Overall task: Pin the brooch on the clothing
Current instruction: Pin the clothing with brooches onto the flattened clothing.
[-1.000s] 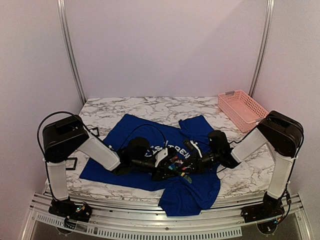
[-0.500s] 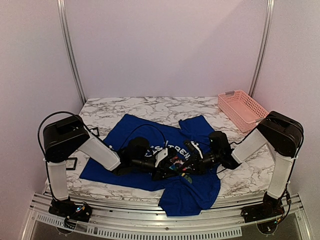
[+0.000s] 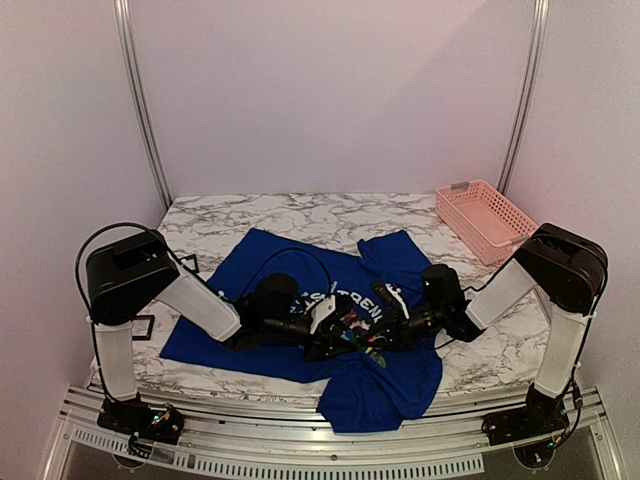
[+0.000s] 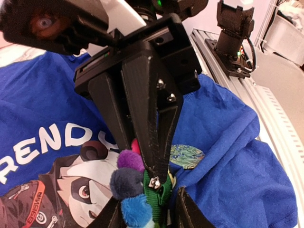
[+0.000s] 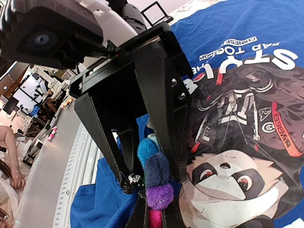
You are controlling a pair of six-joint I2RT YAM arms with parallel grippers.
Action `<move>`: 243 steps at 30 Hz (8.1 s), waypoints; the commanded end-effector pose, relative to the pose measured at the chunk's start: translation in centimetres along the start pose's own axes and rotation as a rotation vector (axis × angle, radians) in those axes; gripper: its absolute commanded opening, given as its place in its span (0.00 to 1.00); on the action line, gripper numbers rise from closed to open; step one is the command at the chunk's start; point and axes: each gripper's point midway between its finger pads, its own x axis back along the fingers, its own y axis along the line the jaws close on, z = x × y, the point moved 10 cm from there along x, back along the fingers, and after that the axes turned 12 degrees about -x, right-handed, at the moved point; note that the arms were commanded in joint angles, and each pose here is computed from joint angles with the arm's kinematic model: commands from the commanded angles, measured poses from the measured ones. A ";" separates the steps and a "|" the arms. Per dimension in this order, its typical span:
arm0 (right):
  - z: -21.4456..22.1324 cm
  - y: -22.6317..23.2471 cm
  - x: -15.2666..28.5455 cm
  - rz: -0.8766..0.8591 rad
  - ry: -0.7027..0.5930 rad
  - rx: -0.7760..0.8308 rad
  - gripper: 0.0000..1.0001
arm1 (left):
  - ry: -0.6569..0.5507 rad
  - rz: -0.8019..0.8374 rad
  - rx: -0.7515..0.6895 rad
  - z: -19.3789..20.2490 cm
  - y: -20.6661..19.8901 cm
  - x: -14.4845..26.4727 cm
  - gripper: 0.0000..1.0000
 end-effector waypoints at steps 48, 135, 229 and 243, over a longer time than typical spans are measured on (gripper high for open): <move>-0.1 0.4 0.3 -0.031 0.003 0.022 0.00 | 0.004 0.003 -0.026 -0.1 0.3 -0.9 0.63; -0.4 0.6 0.7 -0.016 -0.012 0.067 0.00 | -0.034 0.063 -0.035 -0.4 0.3 -0.9 0.42; -0.5 0.7 0.8 0.009 -0.034 0.027 0.00 | 0.009 -0.225 0.057 -1.1 0.4 -0.3 0.45; -0.8 0.5 1.1 0.057 -0.077 -0.010 0.00 | 0.004 -0.220 0.042 -1.5 -0.3 0.0 0.69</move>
